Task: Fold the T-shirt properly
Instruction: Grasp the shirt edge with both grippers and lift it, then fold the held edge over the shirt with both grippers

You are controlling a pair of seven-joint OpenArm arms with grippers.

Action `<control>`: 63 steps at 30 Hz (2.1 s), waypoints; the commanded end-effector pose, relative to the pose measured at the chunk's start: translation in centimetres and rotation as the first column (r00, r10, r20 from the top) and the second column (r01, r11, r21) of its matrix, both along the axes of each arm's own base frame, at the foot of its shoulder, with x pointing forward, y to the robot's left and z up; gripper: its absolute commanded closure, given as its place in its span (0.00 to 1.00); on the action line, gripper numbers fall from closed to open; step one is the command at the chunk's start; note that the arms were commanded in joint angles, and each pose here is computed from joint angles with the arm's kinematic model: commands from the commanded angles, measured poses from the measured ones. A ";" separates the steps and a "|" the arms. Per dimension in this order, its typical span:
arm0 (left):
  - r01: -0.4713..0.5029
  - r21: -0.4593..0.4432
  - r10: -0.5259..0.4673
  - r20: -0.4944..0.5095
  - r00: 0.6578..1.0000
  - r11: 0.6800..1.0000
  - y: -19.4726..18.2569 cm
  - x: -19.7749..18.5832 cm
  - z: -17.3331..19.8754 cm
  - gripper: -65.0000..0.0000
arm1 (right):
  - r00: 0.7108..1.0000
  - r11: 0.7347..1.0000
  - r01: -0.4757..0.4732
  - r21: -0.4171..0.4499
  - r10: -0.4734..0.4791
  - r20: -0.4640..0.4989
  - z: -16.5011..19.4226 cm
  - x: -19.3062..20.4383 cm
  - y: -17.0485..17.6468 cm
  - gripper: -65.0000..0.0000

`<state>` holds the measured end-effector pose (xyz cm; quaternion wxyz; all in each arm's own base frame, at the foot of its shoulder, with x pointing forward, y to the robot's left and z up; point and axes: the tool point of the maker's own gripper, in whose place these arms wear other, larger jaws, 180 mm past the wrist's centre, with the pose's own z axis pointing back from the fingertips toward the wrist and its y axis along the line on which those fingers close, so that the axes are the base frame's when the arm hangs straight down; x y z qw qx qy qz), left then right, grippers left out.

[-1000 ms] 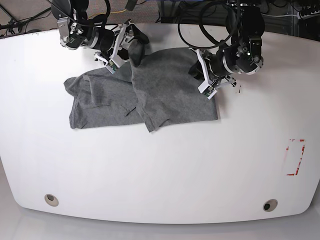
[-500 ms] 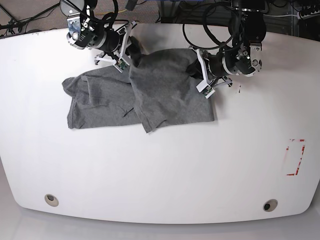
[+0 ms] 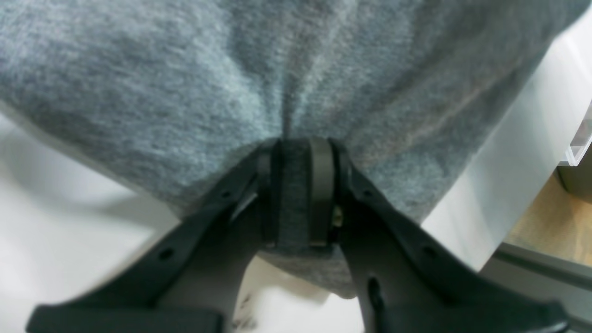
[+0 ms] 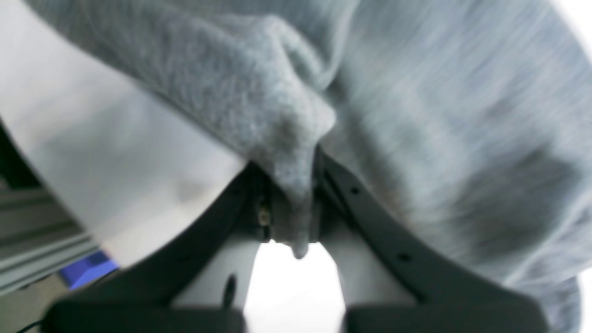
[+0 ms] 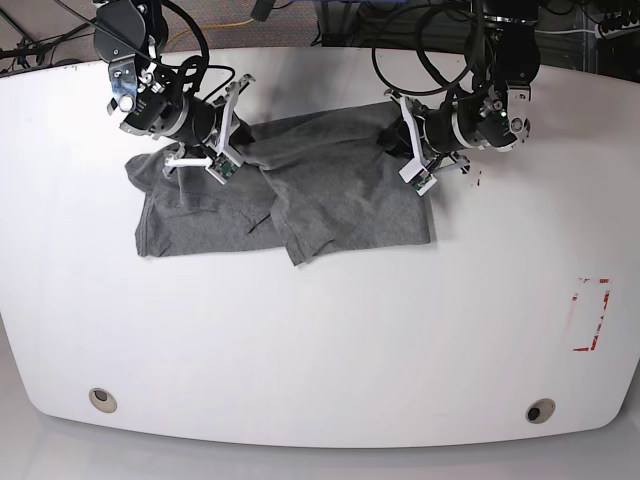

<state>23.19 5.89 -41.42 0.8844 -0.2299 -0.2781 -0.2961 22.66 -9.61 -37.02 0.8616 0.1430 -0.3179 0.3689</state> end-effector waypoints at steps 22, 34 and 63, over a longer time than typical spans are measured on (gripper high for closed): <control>0.009 0.071 -0.011 0.036 0.999 0.997 0.9 0.6 1.0 0.88 | 0.920 0.934 0.356 -0.036 -0.343 0.188 4.6 6.8 -13.7 0.34; 0.008 0.018 -0.013 0.239 0.971 1.000 -1.5 2.8 7.4 0.87 | 0.717 0.719 0.691 0.077 -0.695 0.053 3.7 7.0 -23.2 0.34; -0.211 -0.080 0.220 0.125 0.967 0.974 0.5 5.4 4.9 0.58 | 0.753 0.611 0.658 0.441 -0.545 -0.369 -1.5 9.9 -15.0 0.35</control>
